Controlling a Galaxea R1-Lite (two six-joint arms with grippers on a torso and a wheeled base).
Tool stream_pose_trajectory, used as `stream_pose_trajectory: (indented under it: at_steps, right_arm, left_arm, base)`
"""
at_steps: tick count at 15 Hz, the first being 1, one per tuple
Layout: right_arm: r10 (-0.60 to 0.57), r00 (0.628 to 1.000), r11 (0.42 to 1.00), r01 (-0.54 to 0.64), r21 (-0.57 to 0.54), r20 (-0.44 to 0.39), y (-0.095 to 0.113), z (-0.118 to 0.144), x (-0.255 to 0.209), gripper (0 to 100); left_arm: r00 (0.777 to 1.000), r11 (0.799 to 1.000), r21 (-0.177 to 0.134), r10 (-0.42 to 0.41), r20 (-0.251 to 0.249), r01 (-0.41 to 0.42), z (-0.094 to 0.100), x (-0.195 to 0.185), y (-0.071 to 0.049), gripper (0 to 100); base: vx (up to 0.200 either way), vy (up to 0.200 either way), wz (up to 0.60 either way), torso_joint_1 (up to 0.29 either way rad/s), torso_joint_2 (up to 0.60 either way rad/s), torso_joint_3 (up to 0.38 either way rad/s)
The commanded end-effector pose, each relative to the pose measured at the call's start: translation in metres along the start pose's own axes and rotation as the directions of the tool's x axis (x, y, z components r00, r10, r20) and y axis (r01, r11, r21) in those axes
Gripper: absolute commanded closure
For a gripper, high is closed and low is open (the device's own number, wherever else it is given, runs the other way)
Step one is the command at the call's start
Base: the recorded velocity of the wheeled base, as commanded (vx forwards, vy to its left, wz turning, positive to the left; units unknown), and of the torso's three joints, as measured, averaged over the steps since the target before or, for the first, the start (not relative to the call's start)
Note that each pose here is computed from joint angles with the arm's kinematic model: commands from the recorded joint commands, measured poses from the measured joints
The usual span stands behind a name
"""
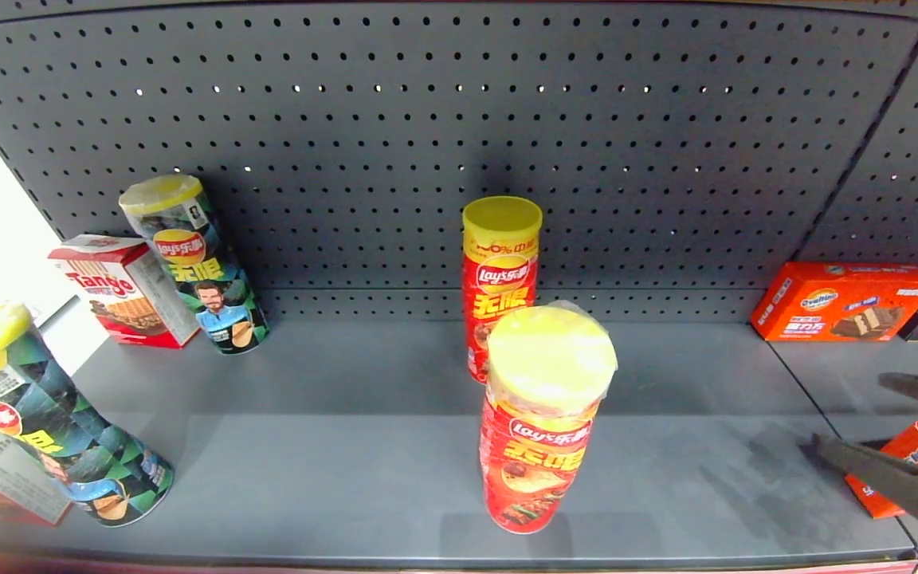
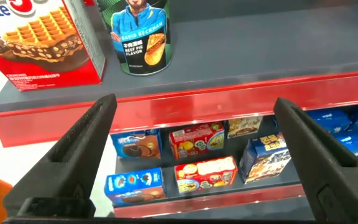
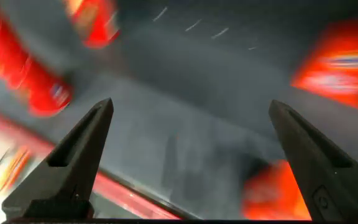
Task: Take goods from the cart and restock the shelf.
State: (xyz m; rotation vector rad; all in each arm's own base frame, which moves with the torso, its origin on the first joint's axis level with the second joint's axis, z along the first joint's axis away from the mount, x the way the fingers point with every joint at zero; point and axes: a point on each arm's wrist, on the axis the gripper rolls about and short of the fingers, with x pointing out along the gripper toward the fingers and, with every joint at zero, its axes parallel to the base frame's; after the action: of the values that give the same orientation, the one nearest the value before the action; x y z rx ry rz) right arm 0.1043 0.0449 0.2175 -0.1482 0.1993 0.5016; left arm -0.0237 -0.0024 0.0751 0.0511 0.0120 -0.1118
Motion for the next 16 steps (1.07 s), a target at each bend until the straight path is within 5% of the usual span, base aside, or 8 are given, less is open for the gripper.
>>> stream_pose_trajectory:
  at_steps: [1, 16]
  right_arm:
    - [0.103, 0.986, 0.994, -0.105, -0.006, -0.132, 0.01, -0.007, 0.039, 0]
    - [0.26, 0.946, 0.96, -0.275, -0.055, -0.192, 0.053, 0.009, 0.109, 0]
  left_arm:
    - [1.0, 1.0, -0.002, 0.001, -0.002, -0.001, 0.0, 0.0, 0.0, 0]
    - [1.0, 1.0, -0.002, 0.001, -0.002, -0.001, 0.0, 0.0, 0.0, 0]
  base:
    - [0.0, 0.0, 0.0, 0.0, 0.0, 0.0]
    - [0.0, 0.0, 0.0, 0.0, 0.0, 0.0]
